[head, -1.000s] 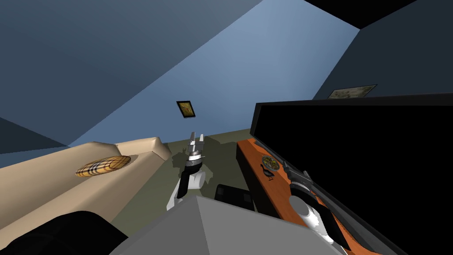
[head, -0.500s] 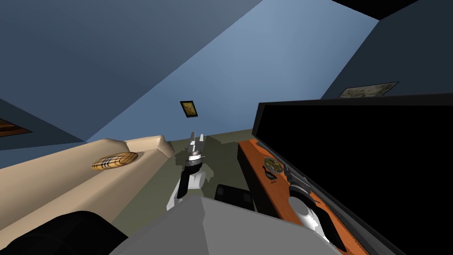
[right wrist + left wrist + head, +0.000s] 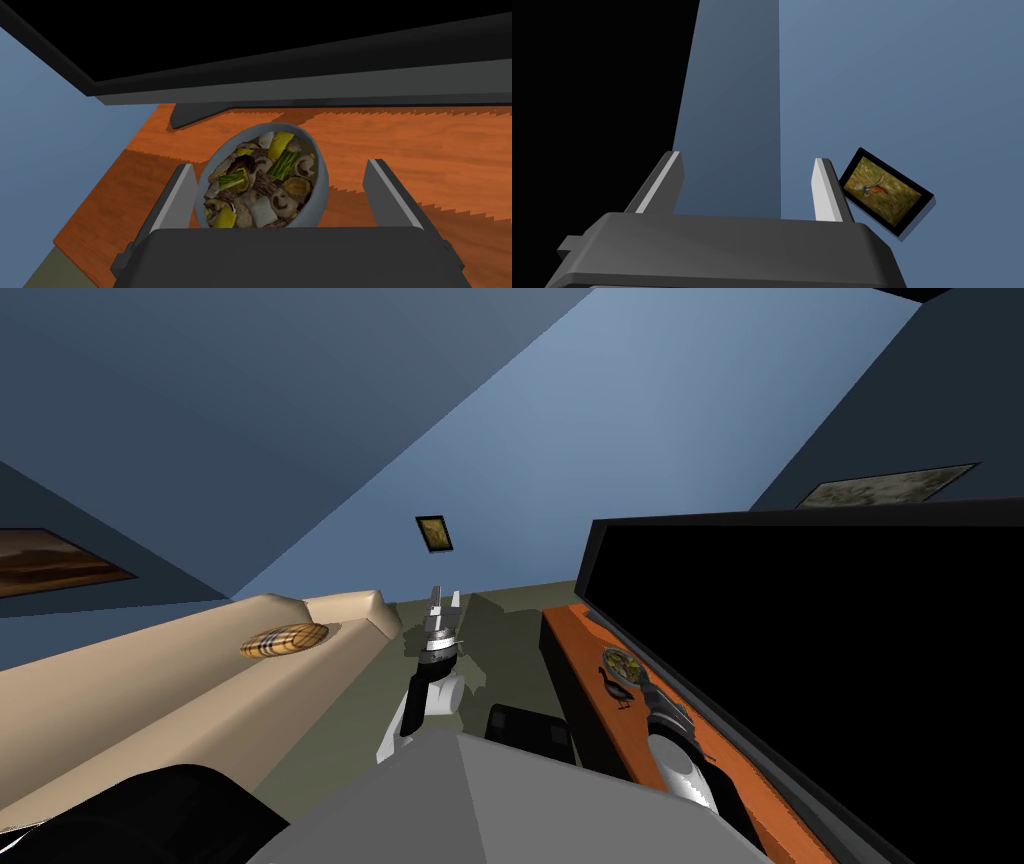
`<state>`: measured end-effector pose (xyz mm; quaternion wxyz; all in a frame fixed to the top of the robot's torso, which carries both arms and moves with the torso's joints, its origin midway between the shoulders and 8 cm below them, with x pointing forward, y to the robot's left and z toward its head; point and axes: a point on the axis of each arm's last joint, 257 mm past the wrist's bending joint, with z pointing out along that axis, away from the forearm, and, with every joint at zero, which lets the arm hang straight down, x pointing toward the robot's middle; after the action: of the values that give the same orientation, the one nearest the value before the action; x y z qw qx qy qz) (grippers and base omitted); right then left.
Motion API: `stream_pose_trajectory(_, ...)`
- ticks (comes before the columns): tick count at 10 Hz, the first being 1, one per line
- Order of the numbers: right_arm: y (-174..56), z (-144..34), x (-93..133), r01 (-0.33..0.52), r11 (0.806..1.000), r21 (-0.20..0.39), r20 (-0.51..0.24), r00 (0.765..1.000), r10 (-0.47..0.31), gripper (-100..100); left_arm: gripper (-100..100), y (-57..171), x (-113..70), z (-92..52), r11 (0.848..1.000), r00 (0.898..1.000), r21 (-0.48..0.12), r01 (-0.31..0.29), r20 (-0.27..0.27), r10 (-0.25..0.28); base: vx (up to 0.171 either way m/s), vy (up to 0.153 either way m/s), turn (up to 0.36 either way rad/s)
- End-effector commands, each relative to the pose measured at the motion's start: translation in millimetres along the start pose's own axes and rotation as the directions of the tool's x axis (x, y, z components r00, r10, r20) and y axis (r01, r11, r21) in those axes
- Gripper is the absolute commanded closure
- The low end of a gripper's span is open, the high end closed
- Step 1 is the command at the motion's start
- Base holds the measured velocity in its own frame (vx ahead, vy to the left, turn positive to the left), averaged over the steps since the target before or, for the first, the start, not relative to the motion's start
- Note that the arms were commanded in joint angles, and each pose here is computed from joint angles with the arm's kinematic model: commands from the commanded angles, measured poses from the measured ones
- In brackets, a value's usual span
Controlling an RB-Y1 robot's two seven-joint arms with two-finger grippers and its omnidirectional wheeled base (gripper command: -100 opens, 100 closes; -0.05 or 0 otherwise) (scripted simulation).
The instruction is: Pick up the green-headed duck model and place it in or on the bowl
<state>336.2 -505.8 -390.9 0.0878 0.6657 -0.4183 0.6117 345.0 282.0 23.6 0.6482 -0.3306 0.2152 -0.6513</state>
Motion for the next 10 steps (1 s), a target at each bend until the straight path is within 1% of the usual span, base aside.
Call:
stream_pose_trajectory(1, 6, -3.6, -9, -0.045, 0.999, -0.018, 0.016, 0.999, 0.045, -100, 0, 0, 0.0, 0.0, 1.0, 1.0, 0.0, 0.0, 0.0, 0.0, 0.005, -0.005, 0.019)
stream_pose_trajectory(3, 17, -12.4, -38, -0.156, 0.985, -0.076, 0.06, 0.985, 0.161, -100, 0, 0, 0.0, 0.0, 1.0, 1.0, 0.0, 0.0, 0.0, 0.0, 0.004, -0.002, 0.059)
stream_pose_trajectory(6, 24, -31.9, -82, -0.287, 0.944, -0.161, 0.109, 0.946, 0.306, -100, 0, 0, 0.0, 0.0, 1.0, 1.0, 0.0, 0.0, 0.0, 0.0, 0.005, -0.004, 0.064)
stream_pose_trajectory(8, 24, -45.2, -106, -0.337, 0.919, -0.204, 0.131, 0.921, 0.367, -100, 0, 0, 0.0, 0.0, 1.0, 1.0, 0.0, 0.0, 0.0, 0.0, 0.004, -0.002, 0.035)
stream_pose_trajectory(9, 23, -41.9, -99, -0.323, 0.927, -0.191, 0.124, 0.929, 0.349, -100, 0, 0, 0.0, 0.0, 1.0, 1.0, 0.0, 0.0, 0.0, 0.0, 0.0, 0.0, 0.0)
stream_pose_trajectory(10, 23, -42.6, -100, -0.325, 0.926, -0.193, 0.125, 0.928, 0.352, 0, 0, 0, 0.0, 0.0, 1.0, 1.0, 0.0, 0.0, 0.0, 0.0, 0.0, 0.0, 0.0)
